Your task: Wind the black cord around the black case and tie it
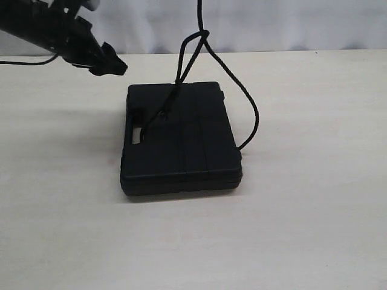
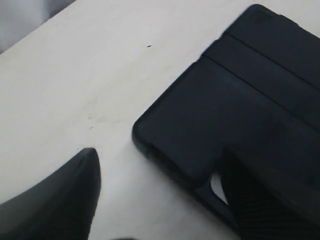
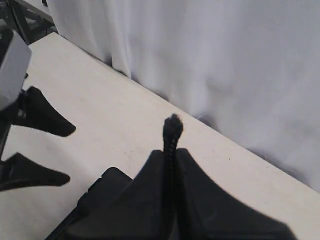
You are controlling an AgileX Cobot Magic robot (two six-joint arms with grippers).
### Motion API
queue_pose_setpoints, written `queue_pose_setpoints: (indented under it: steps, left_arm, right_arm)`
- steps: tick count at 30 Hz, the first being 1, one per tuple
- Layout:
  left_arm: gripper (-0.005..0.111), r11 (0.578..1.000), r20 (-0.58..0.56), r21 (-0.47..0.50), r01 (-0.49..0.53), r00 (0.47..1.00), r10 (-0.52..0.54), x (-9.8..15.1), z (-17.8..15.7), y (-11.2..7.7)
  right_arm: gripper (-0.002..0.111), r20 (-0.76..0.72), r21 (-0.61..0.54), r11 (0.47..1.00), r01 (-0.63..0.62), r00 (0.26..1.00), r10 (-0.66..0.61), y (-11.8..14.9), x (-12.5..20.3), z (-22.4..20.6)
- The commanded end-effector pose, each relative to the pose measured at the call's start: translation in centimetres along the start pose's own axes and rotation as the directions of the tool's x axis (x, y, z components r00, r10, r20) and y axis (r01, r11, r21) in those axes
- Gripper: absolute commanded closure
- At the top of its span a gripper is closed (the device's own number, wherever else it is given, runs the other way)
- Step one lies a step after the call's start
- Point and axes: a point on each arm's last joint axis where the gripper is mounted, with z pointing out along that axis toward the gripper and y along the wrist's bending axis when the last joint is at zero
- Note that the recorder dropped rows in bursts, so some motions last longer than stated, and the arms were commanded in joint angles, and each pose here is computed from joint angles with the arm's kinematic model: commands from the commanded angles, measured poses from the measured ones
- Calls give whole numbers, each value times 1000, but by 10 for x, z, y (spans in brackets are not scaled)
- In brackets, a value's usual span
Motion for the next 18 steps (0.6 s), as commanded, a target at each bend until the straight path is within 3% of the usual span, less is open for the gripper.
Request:
queue_pose_setpoints:
  steps: [1, 5, 9, 18]
  left_arm:
    - [44, 977, 10, 105, -188, 982, 188, -6, 21, -29]
    - [44, 938, 42, 187, -292, 956, 290, -7, 38, -52]
    - [44, 921, 49, 212, -327, 945, 324, -7, 46, -61]
    - [44, 908, 177, 279, -313, 946, 272, -17, 43, -71]
  right_arm:
    - [104, 43, 8, 1000, -3, 999, 3, 1, -10, -16]
    - [104, 67, 11, 1000, -16, 998, 15, 2, -16, -28]
    - [104, 91, 24, 1000, -3, 996, 1, 2, -22, -41]
    - [104, 143, 36, 999, 3, 990, -8, 3, -33, -62]
